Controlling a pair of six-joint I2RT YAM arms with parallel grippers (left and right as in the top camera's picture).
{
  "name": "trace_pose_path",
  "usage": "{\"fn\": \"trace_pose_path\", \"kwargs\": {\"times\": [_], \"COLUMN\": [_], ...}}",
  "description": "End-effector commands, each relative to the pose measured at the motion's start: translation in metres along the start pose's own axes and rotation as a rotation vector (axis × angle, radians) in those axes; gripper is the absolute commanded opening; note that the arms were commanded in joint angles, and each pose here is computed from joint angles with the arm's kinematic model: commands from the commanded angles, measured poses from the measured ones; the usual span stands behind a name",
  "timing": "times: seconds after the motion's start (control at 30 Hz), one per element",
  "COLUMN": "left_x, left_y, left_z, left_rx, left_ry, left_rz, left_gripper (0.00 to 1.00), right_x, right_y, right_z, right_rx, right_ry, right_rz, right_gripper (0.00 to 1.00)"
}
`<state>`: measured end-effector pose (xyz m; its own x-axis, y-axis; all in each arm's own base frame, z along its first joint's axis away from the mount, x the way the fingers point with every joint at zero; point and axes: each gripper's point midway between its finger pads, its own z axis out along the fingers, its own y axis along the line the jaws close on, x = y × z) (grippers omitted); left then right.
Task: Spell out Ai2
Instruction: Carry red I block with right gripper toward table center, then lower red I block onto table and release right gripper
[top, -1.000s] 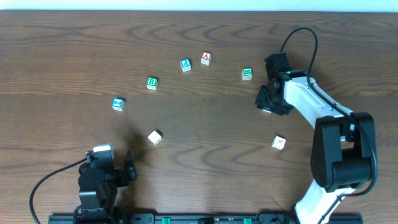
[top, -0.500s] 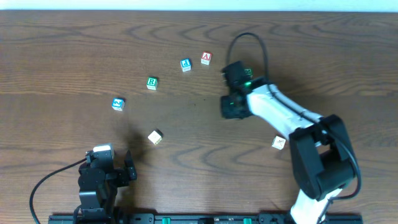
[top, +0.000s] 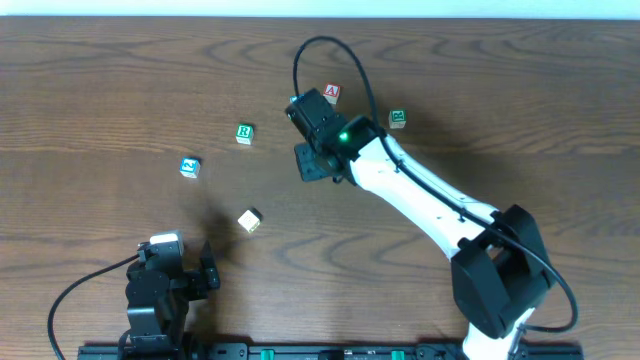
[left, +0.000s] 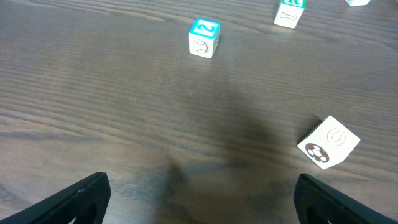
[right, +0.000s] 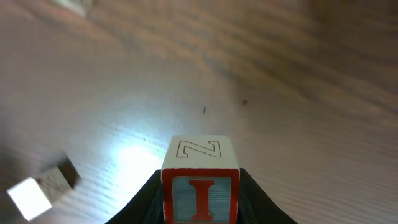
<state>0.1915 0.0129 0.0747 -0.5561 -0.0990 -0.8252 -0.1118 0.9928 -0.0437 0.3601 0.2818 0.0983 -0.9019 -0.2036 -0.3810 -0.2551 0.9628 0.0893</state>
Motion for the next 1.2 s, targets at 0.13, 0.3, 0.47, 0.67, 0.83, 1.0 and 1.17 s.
{"fn": "trace_pose_path", "kwargs": {"times": [0.13,0.3,0.47,0.67,0.83,1.0,1.17], "left_x": [0.004,0.004,0.004,0.004,0.004,0.004,0.004], "left_y": [0.003,0.003,0.003,0.003,0.003,0.003,0.003], "left_z": [0.001,0.001,0.001,0.001,0.001,0.001,0.001], "left_rx": [-0.018,-0.018,-0.018,-0.018,-0.018,-0.018,-0.018], "left_ry": [0.008,0.007,0.007,0.007,0.008,0.007,0.007], "left_rz": [0.003,0.003,0.003,0.003,0.003,0.003,0.003], "left_gripper": [0.95,0.95,0.95,0.95,0.95,0.96,0.96], "right_x": [-0.006,0.005,0.003,-0.007,-0.008,-0.011,-0.013], "right_y": [-0.006,-0.023,-0.038,-0.048,-0.047,-0.044,-0.045], "right_z": [0.036,0.051,0.055,0.057,0.063,0.07,0.071], "right_rx": [0.059,0.149,0.167,0.166,0.164,0.153,0.155], "right_ry": [0.09,0.159,0.166,0.139,0.13,0.12,0.108], "right_rz": [0.098,0.149,0.204,0.273,0.299,0.327,0.335], "right_gripper": [0.27,0.24,0.24,0.23,0.26,0.23,0.24]}}
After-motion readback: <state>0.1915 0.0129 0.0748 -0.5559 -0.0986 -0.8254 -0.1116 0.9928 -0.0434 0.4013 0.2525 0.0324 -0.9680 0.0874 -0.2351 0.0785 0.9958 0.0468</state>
